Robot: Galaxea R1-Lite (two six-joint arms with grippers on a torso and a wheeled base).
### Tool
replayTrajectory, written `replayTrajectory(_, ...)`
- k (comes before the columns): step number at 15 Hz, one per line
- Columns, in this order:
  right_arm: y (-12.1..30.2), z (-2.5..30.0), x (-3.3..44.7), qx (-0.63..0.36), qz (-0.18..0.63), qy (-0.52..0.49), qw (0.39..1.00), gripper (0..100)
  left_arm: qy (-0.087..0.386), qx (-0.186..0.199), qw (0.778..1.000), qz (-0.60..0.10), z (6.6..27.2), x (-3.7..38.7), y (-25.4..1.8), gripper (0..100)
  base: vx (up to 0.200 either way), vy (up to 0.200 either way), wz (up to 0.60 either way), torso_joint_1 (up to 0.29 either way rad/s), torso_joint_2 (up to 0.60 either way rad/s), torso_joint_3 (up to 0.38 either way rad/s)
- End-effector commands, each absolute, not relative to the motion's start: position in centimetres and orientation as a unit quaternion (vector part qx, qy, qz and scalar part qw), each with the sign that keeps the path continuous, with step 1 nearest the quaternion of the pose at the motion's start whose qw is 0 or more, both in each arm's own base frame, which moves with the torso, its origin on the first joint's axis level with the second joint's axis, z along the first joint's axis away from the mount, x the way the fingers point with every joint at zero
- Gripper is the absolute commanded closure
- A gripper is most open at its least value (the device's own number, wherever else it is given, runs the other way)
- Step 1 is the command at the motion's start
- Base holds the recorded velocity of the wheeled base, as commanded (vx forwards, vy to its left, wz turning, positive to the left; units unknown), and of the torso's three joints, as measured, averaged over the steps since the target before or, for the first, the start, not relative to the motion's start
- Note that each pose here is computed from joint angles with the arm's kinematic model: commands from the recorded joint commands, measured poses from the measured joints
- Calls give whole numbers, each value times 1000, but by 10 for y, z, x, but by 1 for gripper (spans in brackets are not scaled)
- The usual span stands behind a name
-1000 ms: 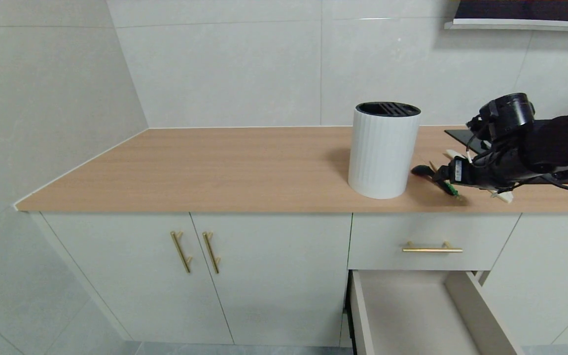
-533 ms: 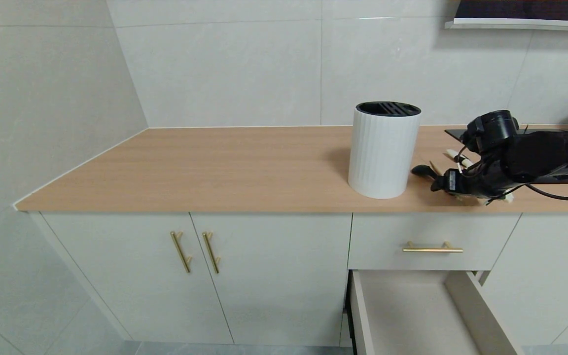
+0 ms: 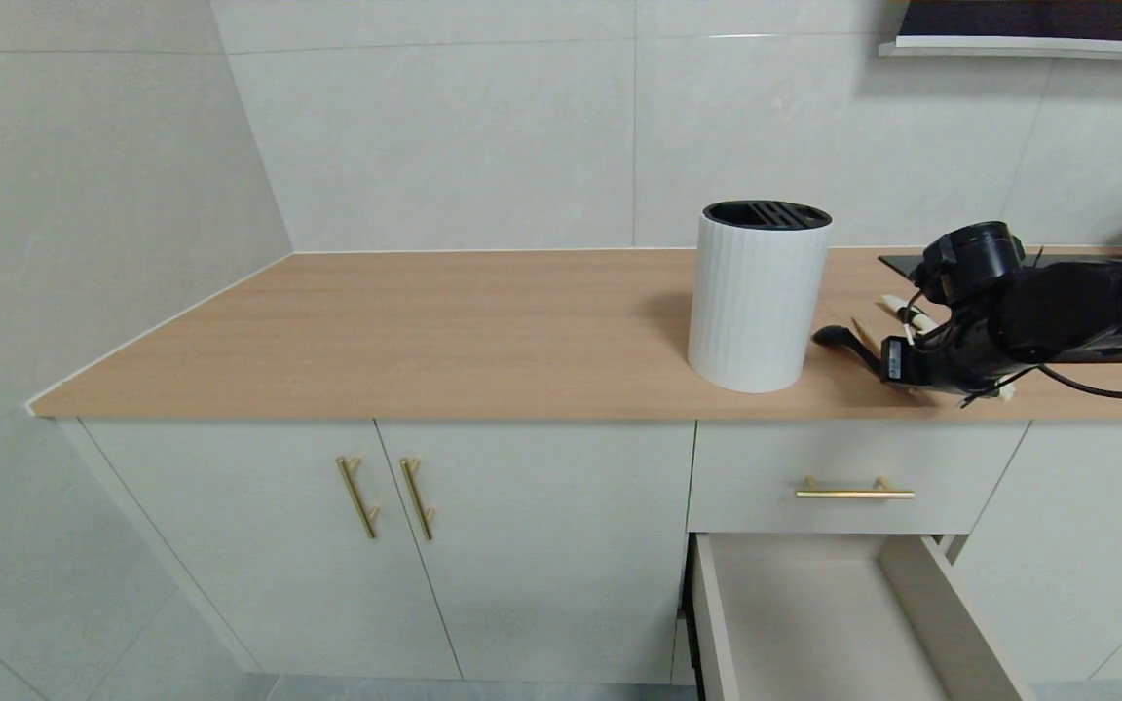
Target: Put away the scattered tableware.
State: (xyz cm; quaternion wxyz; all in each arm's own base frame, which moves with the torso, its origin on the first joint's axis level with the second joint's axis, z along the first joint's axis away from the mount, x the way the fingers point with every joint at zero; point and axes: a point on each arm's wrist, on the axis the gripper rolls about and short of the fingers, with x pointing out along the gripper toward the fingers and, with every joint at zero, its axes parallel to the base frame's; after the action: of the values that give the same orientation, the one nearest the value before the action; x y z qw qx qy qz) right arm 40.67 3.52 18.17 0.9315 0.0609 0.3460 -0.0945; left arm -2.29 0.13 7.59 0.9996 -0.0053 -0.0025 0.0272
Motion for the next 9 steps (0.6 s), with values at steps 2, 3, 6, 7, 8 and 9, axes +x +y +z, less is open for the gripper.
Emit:
replayTrajectory(2,34,195,400,64,-94,332,936,100,-2,-5,1000,28,76,-23,1,0,0,0,0,0,0,0)
replayTrajectory(3,34,197,399,66,-94,329,937,100,-2,-5,1000,28,76,-23,1,0,0,0,0,0,0,0)
replayTrajectory(6,32,222,377,82,-90,307,944,100,-2,-5,1000,28,76,-23,1,0,0,0,0,0,0,0)
replayTrajectory(7,30,238,357,87,-82,293,949,100,-2,-5,1000,28,76,-23,1,0,0,0,0,0,0,0)
replayTrajectory(8,29,249,337,95,-62,287,951,100,-2,-5,1000,28,76,-23,1,0,0,0,0,0,0,0)
replayTrajectory(9,28,265,307,107,-28,273,956,100,-2,-5,1000,28,76,-23,1,0,0,0,0,0,0,0)
